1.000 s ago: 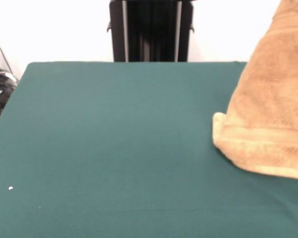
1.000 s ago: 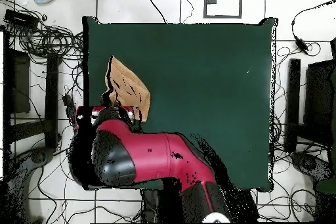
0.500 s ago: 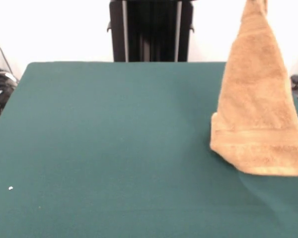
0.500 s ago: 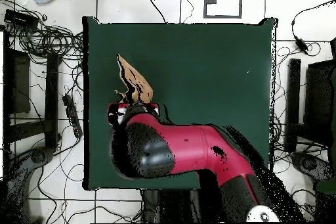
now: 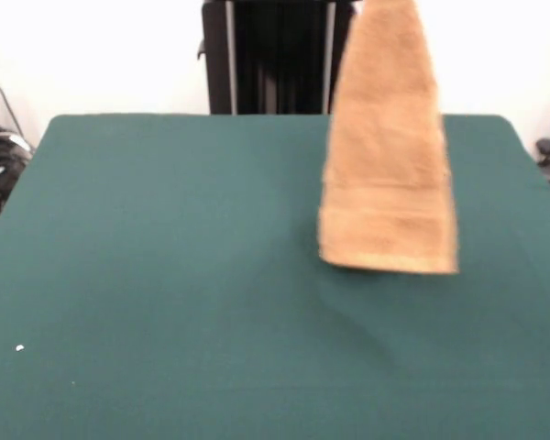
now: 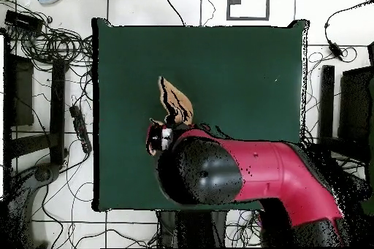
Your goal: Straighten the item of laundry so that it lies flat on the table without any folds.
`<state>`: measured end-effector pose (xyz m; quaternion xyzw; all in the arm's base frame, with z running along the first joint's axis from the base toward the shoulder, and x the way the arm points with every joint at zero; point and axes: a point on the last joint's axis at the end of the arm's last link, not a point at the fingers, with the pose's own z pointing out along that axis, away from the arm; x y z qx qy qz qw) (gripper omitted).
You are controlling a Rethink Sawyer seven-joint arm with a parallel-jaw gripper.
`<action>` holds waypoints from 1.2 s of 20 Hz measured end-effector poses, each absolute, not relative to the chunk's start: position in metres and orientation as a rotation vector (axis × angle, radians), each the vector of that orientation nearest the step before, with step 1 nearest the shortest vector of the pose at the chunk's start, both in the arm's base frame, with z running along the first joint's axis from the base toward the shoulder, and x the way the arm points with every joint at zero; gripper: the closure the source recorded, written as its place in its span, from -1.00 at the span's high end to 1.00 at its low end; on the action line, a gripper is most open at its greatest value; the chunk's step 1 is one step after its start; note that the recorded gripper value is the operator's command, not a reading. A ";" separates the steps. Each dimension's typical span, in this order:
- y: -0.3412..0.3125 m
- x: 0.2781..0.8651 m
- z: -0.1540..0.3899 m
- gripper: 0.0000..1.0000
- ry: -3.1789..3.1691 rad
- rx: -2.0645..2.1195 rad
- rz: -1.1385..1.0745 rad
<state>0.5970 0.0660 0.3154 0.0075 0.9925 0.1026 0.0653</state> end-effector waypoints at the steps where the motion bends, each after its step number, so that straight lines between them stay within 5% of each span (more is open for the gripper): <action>1: 0.056 0.596 0.326 -1.00 3.021 -0.018 0.296; 24: 0.022 0.638 0.395 -1.00 2.955 -0.367 0.214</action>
